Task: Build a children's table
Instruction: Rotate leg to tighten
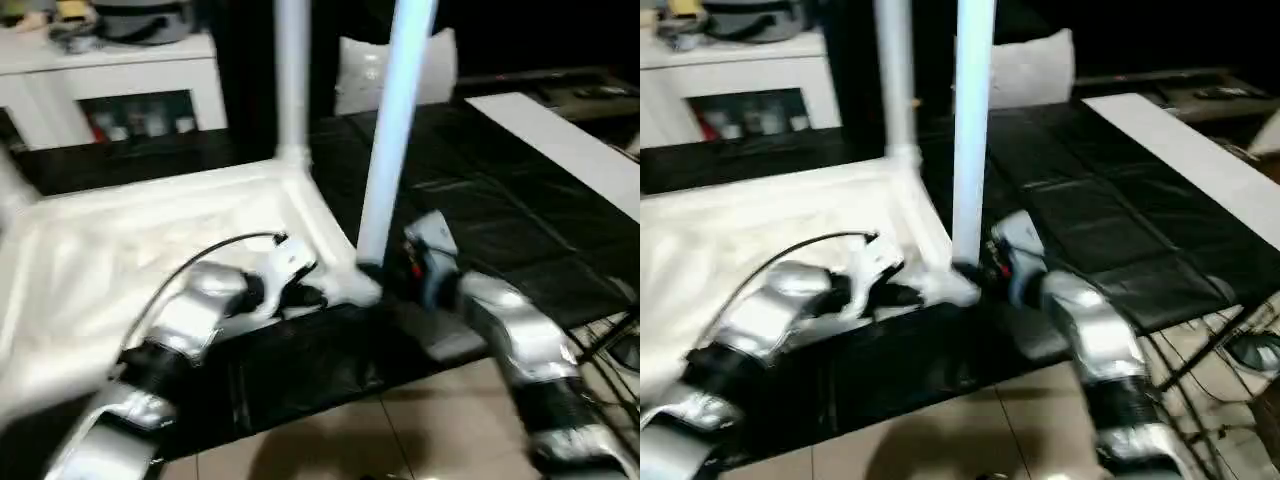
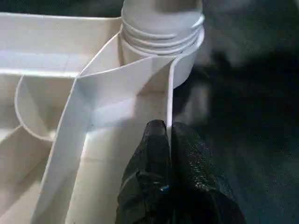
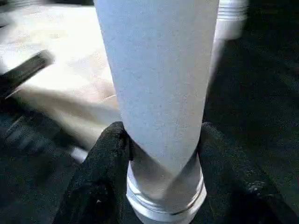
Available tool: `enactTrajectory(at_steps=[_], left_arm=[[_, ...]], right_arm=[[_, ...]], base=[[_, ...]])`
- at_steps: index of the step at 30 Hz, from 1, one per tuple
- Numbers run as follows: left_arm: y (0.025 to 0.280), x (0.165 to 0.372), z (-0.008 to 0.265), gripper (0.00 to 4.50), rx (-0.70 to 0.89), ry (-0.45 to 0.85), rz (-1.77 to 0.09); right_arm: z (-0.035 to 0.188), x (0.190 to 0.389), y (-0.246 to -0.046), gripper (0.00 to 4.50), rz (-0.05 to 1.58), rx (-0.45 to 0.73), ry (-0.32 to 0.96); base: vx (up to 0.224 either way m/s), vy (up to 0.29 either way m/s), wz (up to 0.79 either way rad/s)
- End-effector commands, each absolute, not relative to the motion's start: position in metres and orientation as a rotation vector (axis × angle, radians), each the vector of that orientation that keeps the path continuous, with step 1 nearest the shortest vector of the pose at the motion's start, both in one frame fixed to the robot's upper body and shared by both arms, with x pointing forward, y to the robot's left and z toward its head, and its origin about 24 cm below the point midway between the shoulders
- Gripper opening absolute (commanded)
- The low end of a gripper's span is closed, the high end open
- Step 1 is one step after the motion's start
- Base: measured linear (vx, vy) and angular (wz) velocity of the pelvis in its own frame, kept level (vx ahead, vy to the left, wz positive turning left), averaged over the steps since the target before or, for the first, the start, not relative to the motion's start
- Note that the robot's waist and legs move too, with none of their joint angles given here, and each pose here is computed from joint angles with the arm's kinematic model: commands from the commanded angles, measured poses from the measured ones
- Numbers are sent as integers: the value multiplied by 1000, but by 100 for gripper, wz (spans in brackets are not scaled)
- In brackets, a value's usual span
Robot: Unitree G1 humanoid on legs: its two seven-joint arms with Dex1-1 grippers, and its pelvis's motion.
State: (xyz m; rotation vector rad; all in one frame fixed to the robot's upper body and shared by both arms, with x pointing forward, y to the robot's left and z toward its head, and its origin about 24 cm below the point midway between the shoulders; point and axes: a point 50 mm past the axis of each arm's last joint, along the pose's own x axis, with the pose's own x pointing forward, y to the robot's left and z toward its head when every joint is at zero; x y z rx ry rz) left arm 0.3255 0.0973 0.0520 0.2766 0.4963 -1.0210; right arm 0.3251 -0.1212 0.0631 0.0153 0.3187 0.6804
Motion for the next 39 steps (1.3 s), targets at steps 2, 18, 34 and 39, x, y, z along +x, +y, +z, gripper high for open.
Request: enactTrajectory(at_steps=[2, 18, 34, 39], left_arm=[[68, 340, 85, 0, 226, 324, -980], [81, 336, 78, 0, 354, 346, -1034], [112, 306, 65, 0, 482, 418, -1415], [114, 295, 66, 0, 510, 422, -1540]], right_arm=[[54, 327, -93, 186, 637, 66, 386], [62, 321, -119, 348, 636, 9, 229], [85, 301, -173, 445, 1074, -167, 249], [85, 292, -176, 445, 1236, -224, 328]], base=[[0, 0, 0], [14, -3, 1], [0, 0, 0], [0, 0, 0]])
